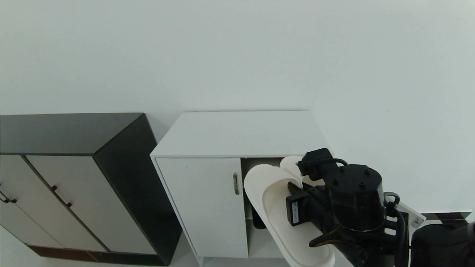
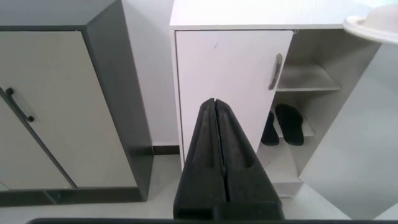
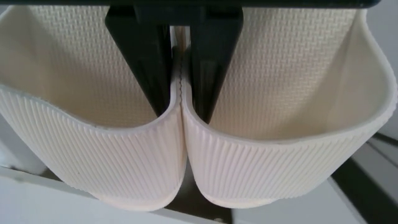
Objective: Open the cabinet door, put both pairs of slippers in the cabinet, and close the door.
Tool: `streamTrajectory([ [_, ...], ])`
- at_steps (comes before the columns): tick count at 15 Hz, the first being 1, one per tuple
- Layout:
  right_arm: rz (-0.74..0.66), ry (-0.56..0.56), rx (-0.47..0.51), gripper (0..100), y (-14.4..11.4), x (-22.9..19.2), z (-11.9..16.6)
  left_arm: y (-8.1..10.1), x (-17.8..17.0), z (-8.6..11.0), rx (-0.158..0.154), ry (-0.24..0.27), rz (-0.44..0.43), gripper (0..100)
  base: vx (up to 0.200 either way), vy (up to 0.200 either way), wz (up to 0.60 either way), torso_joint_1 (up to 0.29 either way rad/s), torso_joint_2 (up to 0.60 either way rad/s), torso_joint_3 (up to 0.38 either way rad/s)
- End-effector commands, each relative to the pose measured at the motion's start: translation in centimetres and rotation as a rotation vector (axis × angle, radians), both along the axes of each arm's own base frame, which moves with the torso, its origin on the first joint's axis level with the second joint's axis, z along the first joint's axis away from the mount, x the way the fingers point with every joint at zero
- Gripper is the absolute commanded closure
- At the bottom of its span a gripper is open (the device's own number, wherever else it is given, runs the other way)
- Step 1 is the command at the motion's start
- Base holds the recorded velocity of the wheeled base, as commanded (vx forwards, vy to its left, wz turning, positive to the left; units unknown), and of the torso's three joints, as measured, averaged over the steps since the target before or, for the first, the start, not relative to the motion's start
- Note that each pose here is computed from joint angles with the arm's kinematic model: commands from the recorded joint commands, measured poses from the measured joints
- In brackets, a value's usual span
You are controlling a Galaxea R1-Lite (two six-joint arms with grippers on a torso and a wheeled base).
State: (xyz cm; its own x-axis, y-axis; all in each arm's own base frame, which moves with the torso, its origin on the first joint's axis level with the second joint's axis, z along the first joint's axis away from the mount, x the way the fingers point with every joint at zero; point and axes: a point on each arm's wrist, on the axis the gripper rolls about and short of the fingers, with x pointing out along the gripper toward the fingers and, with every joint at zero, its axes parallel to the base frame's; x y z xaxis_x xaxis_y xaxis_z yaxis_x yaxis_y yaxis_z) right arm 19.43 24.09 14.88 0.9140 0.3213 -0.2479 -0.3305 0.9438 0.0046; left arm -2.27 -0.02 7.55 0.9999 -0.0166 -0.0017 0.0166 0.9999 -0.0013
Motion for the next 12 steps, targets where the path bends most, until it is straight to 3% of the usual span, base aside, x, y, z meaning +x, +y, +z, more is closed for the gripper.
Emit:
streamTrajectory([
  [1, 0.002, 0.005, -0.007, 100, 0.12, 0.04, -0.33, 0.0, 0.0, 0.0, 0.0, 0.0, 0.0, 100, 0.0, 0.0, 0.0, 0.0, 0.0, 0.0],
  [4, 0.002, 0.008, -0.011, 100, 0.16, 0.07, -0.5, 0.0, 0.0, 0.0, 0.0, 0.0, 0.0, 100, 0.0, 0.0, 0.0, -0.086, 0.18, 0.104],
  [12, 0.0, 0.007, -0.01, 100, 0.2, 0.16, -0.77, 0.0, 0.0, 0.0, 0.0, 0.0, 0.0, 100, 0.0, 0.0, 0.0, -0.219, 0.53, 0.305],
])
